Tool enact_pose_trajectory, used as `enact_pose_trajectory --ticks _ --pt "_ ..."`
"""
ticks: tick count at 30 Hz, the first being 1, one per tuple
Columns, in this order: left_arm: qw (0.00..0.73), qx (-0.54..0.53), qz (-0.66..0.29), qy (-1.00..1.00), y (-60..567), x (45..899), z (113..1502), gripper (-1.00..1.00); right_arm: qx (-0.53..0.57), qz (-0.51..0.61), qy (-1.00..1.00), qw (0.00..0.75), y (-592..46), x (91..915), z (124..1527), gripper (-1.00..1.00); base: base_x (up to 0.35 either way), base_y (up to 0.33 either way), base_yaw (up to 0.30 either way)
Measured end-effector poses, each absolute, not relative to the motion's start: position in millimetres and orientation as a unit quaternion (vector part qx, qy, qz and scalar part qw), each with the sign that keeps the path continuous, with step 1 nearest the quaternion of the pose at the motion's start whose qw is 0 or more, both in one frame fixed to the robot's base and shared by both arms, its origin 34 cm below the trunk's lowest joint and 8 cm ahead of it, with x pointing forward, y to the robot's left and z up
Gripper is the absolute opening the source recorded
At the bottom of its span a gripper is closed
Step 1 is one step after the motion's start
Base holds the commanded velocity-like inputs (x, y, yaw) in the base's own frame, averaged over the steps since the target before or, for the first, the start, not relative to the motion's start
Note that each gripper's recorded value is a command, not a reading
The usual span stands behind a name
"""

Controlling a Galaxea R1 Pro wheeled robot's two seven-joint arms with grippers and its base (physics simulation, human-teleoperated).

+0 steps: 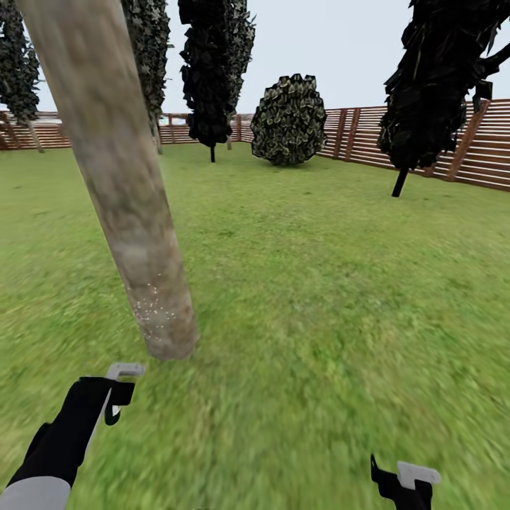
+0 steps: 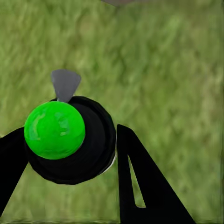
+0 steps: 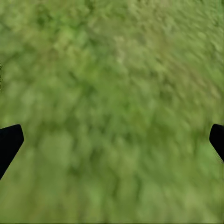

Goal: In the garden, pick up the pesticide atomizer on the floor and spray pesticide onto both trees until each tree trunk is fully covered.

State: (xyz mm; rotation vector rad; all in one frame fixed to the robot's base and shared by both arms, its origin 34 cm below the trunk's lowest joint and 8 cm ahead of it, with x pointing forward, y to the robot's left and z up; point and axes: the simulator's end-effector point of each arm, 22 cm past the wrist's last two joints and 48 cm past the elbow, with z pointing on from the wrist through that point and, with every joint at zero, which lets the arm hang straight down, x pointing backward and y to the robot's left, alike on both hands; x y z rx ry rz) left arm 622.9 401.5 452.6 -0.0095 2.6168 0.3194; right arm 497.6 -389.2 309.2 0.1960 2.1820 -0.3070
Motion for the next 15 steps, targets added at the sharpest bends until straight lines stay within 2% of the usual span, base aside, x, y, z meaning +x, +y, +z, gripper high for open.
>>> enact_pose_trajectory --ticks 5,15 --pt "0.247 -0.002 0.104 0.963 383.6 621.8 445.9 -1.00 0.079 -0.124 0.882 0.448 -389.6 497.6 309.3 1.00 0.000 -0.276 0.248" --pt "0.264 0.003 0.133 0.955 385.9 624.0 428.8 -1.00 0.080 -0.124 0.882 0.448 -389.9 497.4 309.4 1.00 0.028 -0.276 0.017"
